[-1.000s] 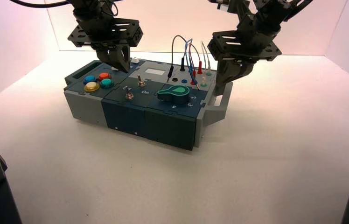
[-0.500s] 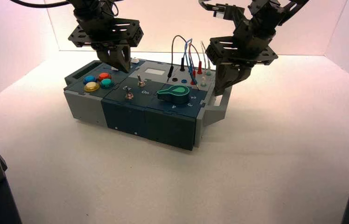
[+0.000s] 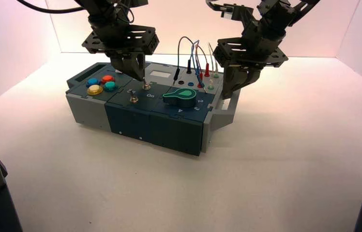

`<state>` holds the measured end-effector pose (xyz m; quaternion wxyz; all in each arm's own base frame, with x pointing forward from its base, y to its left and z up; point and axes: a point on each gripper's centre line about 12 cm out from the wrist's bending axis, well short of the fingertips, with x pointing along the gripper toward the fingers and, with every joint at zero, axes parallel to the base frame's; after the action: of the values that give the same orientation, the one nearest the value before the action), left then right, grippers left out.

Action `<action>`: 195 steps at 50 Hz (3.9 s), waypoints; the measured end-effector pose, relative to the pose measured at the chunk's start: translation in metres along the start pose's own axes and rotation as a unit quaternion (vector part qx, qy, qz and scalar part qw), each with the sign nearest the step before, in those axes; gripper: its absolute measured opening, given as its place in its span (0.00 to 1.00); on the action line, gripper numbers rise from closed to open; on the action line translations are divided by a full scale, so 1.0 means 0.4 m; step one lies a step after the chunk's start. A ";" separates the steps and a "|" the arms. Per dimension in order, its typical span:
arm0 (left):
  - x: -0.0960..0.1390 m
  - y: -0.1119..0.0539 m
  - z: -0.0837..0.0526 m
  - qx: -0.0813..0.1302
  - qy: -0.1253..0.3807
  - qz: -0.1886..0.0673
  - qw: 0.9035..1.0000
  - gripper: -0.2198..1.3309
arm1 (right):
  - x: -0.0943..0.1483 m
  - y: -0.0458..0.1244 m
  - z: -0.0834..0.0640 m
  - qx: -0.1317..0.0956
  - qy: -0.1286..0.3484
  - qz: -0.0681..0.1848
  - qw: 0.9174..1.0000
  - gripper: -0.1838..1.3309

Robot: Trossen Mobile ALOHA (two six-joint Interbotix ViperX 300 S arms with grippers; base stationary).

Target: Flip the top switch on with the left gripper.

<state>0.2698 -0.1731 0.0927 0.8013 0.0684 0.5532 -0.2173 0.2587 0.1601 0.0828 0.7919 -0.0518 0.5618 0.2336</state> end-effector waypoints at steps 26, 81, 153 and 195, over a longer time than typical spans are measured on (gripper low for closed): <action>0.018 -0.018 0.008 -0.001 0.007 -0.007 1.000 0.04 | 0.000 -0.001 0.000 -0.001 0.001 0.000 1.000 0.03; -0.086 -0.081 0.091 0.039 -0.068 -0.028 0.997 0.04 | 0.001 -0.001 0.003 -0.002 0.000 -0.001 1.000 0.02; -0.229 0.116 0.089 -0.024 -0.232 0.050 0.971 0.04 | -0.309 -0.153 0.026 0.090 -0.224 -0.069 0.968 0.03; -0.166 0.183 0.039 -0.057 -0.244 0.085 0.964 0.04 | -0.310 -0.239 -0.037 0.121 -0.288 -0.154 0.937 0.03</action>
<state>0.2946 -0.0950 0.1499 0.9303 0.0148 0.3441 -0.1264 0.2546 0.0316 0.1734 0.9464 0.0280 0.3188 0.0441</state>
